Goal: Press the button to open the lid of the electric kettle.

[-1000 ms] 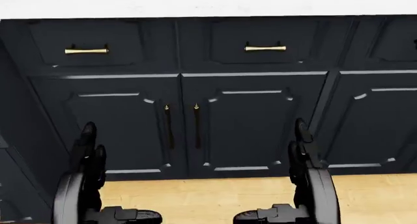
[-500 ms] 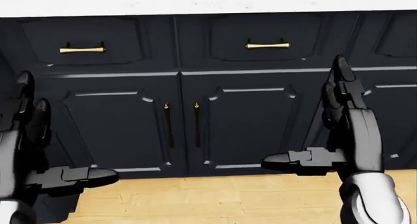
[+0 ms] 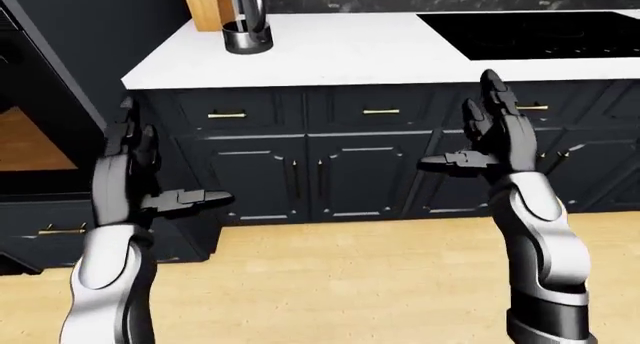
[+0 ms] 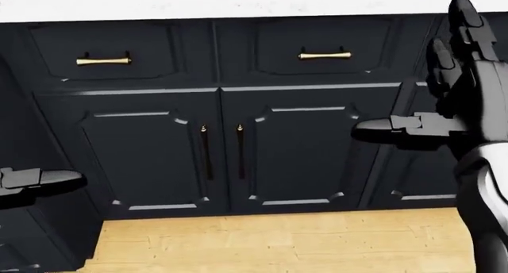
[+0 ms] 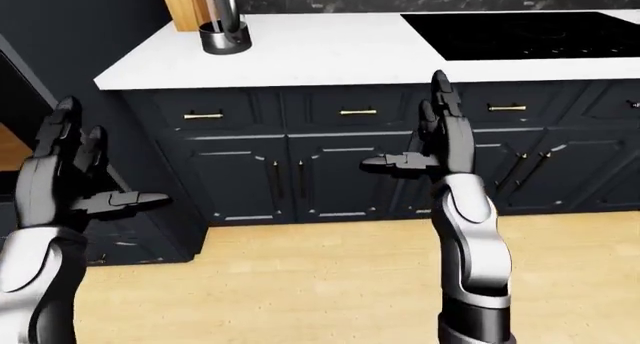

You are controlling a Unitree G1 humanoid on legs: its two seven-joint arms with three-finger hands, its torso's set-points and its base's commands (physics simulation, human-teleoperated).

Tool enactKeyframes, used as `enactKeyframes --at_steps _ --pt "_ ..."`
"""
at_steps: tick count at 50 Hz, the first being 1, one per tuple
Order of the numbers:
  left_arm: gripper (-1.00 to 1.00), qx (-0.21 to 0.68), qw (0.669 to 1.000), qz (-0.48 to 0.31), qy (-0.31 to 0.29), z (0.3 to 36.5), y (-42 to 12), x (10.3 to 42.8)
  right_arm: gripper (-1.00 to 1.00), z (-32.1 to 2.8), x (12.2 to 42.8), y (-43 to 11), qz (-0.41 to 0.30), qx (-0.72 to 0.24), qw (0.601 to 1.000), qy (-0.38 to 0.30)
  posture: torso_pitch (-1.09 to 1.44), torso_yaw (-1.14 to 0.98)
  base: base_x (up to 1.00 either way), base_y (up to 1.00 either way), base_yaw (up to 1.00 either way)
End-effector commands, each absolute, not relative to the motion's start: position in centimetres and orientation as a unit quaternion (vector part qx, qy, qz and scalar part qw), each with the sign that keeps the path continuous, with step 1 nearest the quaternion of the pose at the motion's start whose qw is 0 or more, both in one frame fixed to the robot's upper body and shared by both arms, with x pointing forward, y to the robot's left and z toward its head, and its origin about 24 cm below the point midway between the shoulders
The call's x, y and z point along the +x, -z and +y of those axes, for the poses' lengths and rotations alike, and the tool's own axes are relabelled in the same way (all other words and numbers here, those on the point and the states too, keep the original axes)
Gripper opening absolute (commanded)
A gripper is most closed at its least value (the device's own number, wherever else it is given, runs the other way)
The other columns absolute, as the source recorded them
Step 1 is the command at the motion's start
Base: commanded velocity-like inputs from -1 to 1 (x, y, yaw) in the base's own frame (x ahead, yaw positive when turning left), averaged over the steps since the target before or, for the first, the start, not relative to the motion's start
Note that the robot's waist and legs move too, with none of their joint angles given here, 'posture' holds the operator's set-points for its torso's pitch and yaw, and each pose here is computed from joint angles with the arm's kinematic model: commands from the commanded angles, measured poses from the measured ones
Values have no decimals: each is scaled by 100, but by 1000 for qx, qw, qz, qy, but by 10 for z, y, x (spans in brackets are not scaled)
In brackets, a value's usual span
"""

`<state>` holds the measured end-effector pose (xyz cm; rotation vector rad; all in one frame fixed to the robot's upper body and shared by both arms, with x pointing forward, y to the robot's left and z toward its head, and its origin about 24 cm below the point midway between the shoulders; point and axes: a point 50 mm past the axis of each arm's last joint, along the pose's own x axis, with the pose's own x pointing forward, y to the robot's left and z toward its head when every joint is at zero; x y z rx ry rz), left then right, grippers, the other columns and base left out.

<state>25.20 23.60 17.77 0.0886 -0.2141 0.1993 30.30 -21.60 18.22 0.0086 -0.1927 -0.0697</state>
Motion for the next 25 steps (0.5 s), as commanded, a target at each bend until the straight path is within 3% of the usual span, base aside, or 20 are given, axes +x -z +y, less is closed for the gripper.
enactKeyframes --at_steps 1,25 --pt "100 56 983 -145 -94 234 -195 249 100 -215 302 -201 -140 -13 989 39 0 0 0 0 0" --pt "100 81 977 -166 -106 242 -218 242 100 -219 299 -229 -184 -45 981 32 0 0 0 0 0"
